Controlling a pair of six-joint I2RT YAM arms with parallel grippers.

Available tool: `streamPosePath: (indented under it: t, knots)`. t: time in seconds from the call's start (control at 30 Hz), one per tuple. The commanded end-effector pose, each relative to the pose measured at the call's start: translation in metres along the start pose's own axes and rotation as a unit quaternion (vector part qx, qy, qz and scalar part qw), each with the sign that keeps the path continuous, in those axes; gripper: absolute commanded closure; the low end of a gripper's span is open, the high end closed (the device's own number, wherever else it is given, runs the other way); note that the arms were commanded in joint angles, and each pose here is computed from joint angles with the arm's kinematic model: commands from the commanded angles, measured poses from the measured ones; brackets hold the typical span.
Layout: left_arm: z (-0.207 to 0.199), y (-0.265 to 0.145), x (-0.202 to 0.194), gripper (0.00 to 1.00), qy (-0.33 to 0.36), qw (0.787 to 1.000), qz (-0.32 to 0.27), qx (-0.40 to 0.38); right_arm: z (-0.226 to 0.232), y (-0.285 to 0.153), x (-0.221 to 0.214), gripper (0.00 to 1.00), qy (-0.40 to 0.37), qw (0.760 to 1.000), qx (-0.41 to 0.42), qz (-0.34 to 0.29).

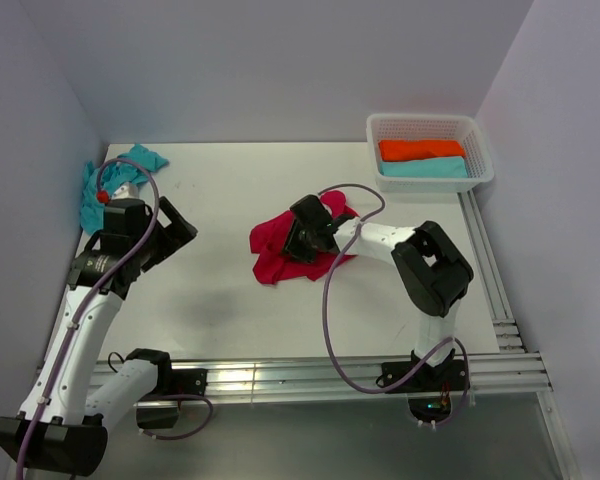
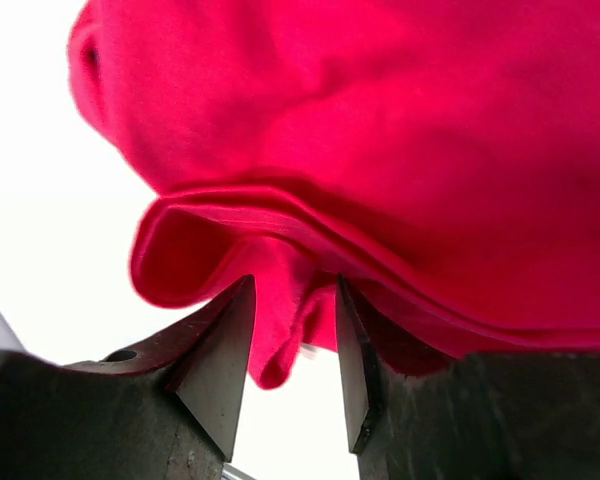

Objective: Roll the t-shirts
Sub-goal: Flatten the tshirt

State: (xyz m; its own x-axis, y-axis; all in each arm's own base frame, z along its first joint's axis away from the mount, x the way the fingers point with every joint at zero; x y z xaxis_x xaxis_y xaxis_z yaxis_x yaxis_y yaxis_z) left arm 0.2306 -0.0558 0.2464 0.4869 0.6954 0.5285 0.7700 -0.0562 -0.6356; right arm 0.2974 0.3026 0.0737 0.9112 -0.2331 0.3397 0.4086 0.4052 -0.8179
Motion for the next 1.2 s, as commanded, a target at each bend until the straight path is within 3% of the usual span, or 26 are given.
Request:
streamPosePath:
  t: [0.0, 0.17, 0.33, 0.77, 1.0, 1.03, 1.07, 1.17]
  knots:
    - [-0.012, -0.01, 0.012, 0.0, 0.011, 1.0, -0.015, -0.019, 0.021, 0.005, 0.012, 0.56, 0.002, 0.999, 0.032, -0.021]
    - [-0.012, -0.011, 0.012, 0.0, 0.012, 1.0, -0.017, -0.018, 0.031, 0.006, 0.018, 0.62, -0.002, 0.999, 0.041, -0.022]
    - [-0.01, -0.008, 0.012, 0.0, 0.011, 1.0, -0.017, -0.014, 0.027, 0.011, 0.013, 0.58, -0.004, 1.0, 0.026, -0.008]
    - [-0.013, -0.005, 0.011, 0.0, 0.012, 1.0, -0.01, -0.02, 0.008, 0.006, 0.002, 0.61, -0.004, 1.0, -0.01, -0.007]
    - [-0.014, -0.004, 0.011, 0.01, 0.014, 1.0, -0.008, -0.019, 0.009, 0.013, -0.001, 0.73, 0.001, 1.0, -0.004, 0.001]
    - [-0.013, -0.002, 0.01, 0.01, 0.015, 1.0, -0.005, -0.018, 0.01, 0.015, -0.001, 0.94, 0.005, 1.0, -0.002, 0.003]
    - [-0.013, -0.002, 0.01, 0.01, 0.015, 1.0, -0.005, -0.019, 0.013, 0.015, -0.001, 1.0, 0.005, 1.0, 0.005, 0.006]
    - [-0.01, 0.004, 0.007, 0.0, 0.016, 1.0, 0.003, -0.01, 0.024, 0.01, 0.006, 1.0, 0.0, 1.0, 0.021, 0.001]
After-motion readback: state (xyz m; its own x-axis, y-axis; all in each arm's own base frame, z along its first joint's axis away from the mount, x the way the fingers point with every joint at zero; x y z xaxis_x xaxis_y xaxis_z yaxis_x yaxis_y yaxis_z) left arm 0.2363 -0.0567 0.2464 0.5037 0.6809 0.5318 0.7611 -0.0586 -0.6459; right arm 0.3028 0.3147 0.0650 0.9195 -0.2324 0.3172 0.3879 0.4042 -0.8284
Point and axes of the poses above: each gripper's point midway between its finger pads, its own y axis out along the fingers, its own z axis along the line the jaws close on, x = y × z, the point moved 4 cm from there along -y, back along the fingers, and after that the axes turned 9 degrees about -y, right-handed, at the moved point
